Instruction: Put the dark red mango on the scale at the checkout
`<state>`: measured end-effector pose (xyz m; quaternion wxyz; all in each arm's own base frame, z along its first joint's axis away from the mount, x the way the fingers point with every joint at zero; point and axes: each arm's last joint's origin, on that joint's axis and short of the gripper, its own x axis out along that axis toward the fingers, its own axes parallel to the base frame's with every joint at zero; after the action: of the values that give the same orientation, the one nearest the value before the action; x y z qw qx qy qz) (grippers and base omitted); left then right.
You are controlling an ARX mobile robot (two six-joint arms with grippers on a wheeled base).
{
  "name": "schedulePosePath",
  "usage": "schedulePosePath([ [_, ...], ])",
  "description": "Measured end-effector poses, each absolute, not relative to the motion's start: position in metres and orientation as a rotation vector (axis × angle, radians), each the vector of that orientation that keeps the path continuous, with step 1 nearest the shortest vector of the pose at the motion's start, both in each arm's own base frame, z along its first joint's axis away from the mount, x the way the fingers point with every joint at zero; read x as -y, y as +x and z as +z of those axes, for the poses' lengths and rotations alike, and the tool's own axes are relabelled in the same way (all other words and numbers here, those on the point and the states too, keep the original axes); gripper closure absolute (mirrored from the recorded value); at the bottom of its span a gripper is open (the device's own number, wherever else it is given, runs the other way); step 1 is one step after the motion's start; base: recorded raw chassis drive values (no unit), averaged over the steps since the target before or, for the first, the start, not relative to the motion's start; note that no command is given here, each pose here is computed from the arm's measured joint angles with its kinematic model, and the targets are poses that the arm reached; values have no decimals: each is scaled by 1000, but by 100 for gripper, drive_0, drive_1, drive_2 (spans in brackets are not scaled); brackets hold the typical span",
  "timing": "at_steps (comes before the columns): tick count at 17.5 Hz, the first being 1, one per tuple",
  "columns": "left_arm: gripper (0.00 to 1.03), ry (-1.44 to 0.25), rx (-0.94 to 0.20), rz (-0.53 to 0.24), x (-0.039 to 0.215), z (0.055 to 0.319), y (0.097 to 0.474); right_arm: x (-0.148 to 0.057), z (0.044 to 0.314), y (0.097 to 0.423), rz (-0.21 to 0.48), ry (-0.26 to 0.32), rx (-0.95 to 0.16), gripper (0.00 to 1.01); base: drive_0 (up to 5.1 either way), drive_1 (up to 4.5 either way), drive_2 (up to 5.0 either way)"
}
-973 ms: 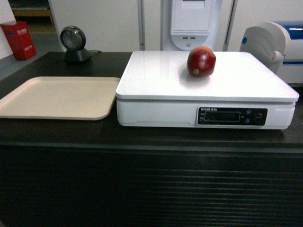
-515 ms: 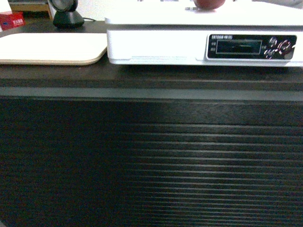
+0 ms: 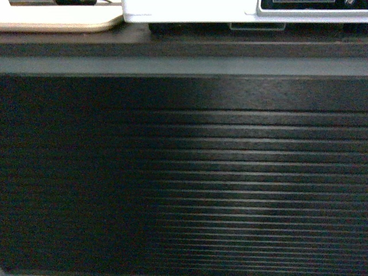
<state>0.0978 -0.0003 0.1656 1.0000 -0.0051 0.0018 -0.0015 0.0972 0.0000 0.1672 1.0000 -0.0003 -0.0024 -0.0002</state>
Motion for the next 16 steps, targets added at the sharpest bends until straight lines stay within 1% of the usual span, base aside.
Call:
schedulePosePath([
  [16,5,-10,-7,-3,0,165,98,0,167,97,0,-1,2,3,0,0,0],
])
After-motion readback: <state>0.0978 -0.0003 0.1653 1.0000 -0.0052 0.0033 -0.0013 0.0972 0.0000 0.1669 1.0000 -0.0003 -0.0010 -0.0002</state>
